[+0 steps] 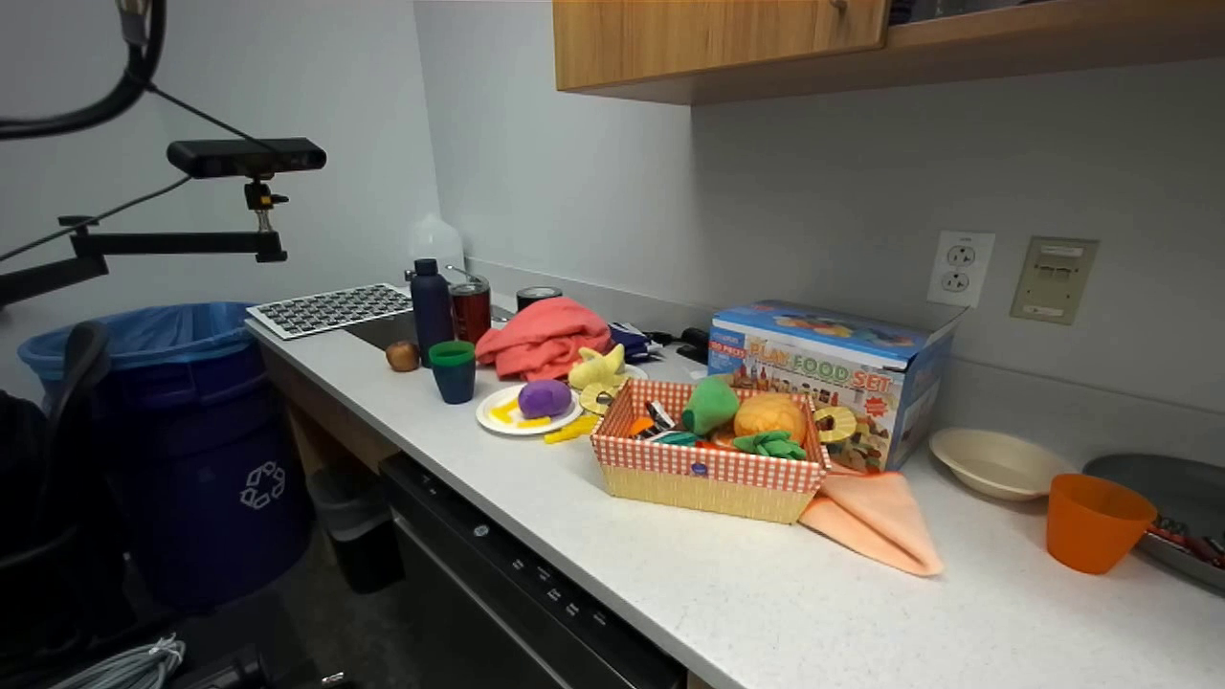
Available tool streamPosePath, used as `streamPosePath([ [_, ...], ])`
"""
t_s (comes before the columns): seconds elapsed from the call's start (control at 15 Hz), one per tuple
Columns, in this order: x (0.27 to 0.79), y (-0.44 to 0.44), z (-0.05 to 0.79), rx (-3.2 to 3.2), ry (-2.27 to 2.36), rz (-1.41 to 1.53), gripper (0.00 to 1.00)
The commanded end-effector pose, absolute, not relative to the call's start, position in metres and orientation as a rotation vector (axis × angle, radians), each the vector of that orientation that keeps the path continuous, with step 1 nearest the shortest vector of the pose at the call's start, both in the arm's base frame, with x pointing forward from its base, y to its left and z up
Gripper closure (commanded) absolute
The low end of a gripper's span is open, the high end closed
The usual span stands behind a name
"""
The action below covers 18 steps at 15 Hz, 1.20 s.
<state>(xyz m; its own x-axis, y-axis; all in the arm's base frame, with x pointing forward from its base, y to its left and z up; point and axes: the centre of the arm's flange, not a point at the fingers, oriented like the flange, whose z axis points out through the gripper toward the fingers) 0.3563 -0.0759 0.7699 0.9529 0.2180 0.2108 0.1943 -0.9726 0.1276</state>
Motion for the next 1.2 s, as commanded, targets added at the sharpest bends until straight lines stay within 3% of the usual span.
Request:
streamPosePath([
  [0.0, 0.370, -0.055, 0.772, 2.885, 0.436, 0.497, 0.00],
  [0.33, 0.402, -0.055, 0.767, 2.624, 0.435, 0.651, 0.00],
  [0.6, 0.415, -0.122, 0.706, 2.411, 0.421, 0.649, 0.00],
  [1.13, 0.404, -0.193, 0.668, 2.139, 0.364, 0.584, 0.00],
])
